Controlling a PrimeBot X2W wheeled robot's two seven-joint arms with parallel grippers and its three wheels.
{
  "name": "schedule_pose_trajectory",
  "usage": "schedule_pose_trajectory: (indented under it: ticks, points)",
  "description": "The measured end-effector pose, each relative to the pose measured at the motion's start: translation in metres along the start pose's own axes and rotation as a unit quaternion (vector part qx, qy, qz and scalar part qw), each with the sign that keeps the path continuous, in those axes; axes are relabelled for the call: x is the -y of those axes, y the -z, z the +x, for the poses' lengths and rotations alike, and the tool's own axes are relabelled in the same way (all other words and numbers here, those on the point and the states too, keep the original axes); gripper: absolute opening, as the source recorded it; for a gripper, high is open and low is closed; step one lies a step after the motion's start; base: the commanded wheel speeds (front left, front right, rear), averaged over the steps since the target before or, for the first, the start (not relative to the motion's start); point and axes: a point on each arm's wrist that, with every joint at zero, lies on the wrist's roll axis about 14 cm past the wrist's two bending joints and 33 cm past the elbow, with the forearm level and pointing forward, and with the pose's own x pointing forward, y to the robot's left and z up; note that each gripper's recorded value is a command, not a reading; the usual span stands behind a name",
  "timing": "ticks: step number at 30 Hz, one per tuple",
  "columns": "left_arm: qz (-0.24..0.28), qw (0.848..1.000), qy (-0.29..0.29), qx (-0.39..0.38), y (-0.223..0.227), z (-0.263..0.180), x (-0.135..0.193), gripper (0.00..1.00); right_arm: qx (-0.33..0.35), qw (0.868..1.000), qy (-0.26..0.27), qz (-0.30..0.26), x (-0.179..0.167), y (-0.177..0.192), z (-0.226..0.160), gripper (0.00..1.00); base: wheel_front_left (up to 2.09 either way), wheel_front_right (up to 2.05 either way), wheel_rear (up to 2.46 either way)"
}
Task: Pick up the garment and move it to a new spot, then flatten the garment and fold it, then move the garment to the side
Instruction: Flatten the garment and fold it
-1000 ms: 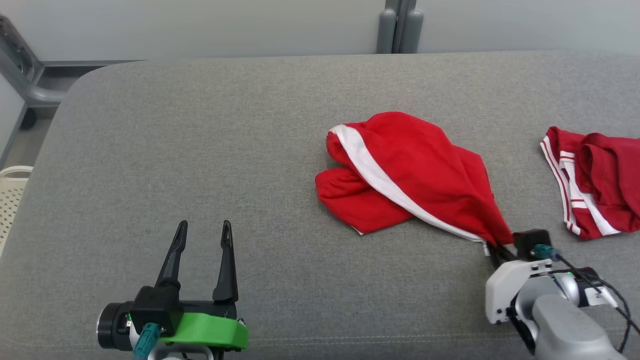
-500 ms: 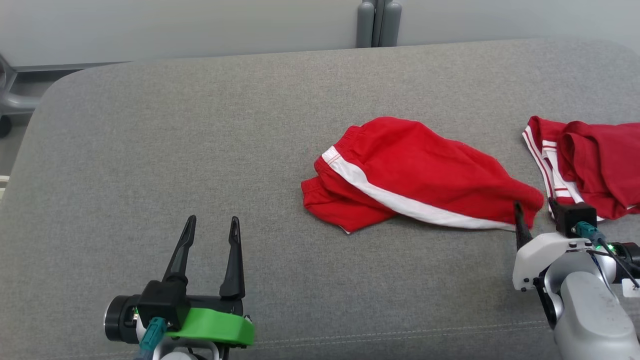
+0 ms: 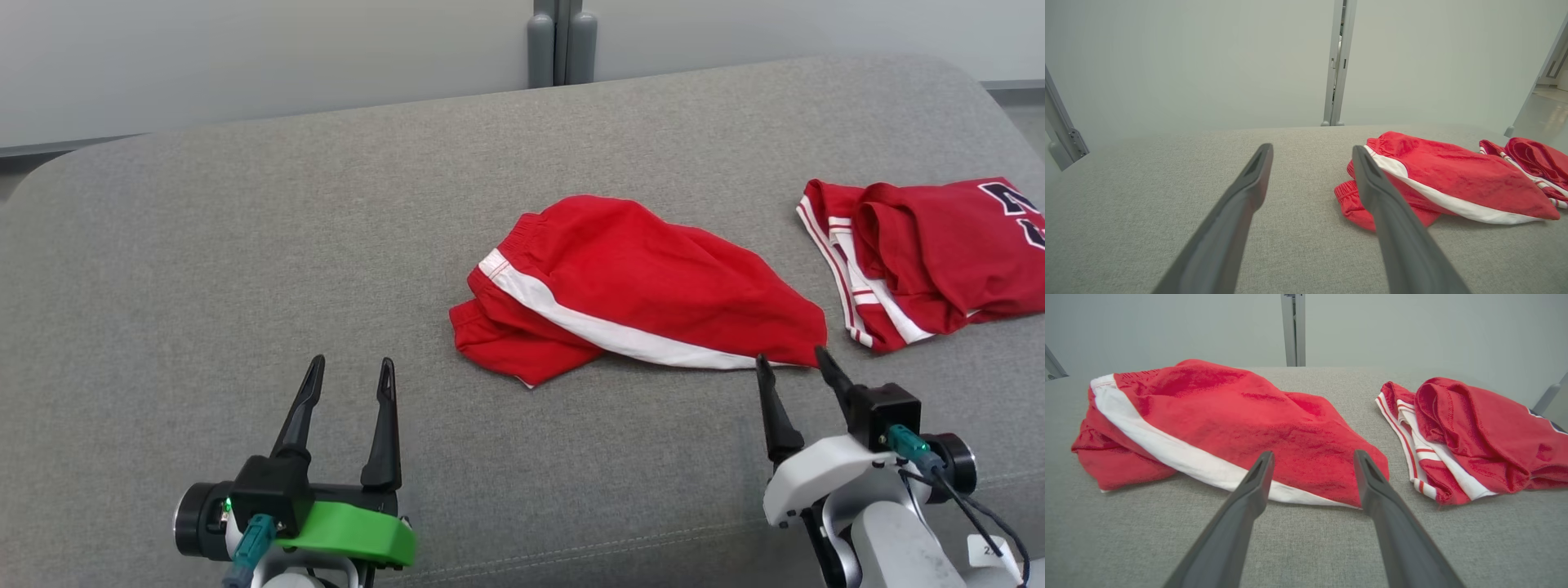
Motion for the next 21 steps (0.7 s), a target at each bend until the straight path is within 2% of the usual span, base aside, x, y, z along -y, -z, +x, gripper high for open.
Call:
schedule_pose_trajectory:
  ticks: [7,12,21]
  points:
    - [-0.003,1.0,0.02,-0.002,0.002,0.006,0.013,1.0,0.01,0.999,-0.001,0.034,-0.006,0.001,-0.023,1.0,0.0,0.0,0.0]
    - [-0.006,1.0,0.027,-0.002,0.002,0.008,0.017,1.0,0.051,0.998,-0.007,0.035,-0.01,-0.024,-0.027,1.0,0.0,0.0,0.0]
    - [-0.011,1.0,0.02,-0.008,0.005,0.006,0.015,1.0,0.077,0.996,-0.03,0.045,-0.027,-0.038,-0.037,1.0,0.0,0.0,0.0]
